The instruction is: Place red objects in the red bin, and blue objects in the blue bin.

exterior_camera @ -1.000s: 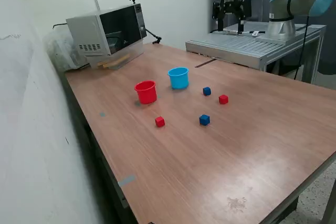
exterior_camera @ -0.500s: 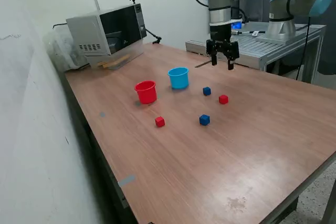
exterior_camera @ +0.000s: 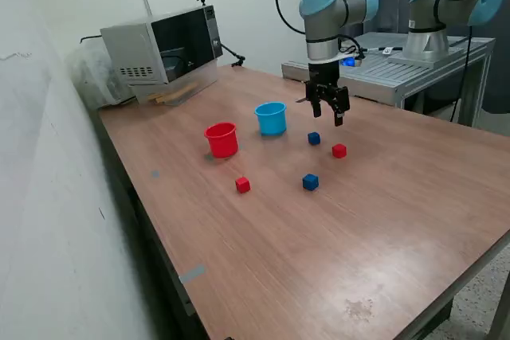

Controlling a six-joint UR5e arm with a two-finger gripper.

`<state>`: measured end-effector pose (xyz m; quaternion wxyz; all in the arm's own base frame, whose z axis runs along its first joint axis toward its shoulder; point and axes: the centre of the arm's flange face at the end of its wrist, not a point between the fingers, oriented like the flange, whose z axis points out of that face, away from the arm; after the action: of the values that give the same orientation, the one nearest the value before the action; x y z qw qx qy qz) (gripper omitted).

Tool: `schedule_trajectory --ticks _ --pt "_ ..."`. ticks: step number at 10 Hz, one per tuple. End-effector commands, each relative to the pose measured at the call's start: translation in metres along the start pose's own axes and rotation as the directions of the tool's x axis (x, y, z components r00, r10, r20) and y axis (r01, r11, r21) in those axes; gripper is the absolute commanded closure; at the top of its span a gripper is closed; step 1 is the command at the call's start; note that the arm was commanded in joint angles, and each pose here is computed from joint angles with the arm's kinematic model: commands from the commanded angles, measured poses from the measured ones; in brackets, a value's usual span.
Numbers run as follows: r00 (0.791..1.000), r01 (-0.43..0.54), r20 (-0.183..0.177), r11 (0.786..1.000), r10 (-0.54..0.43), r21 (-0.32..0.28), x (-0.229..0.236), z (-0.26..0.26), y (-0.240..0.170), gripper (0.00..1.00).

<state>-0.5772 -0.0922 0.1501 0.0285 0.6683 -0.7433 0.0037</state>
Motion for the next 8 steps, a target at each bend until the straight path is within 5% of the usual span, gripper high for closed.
schedule_trajectory --ticks 1,7,8 --pt "0.999 -0.039 0.004 0.999 0.039 -0.002 -0.019 0.018 0.017 0.00" --pt "0.999 -0.045 0.003 0.999 0.045 -0.005 -0.023 0.031 0.024 0.00" --pt "0.999 -0.046 0.002 0.999 0.046 -0.003 -0.024 0.032 0.024 1.00"
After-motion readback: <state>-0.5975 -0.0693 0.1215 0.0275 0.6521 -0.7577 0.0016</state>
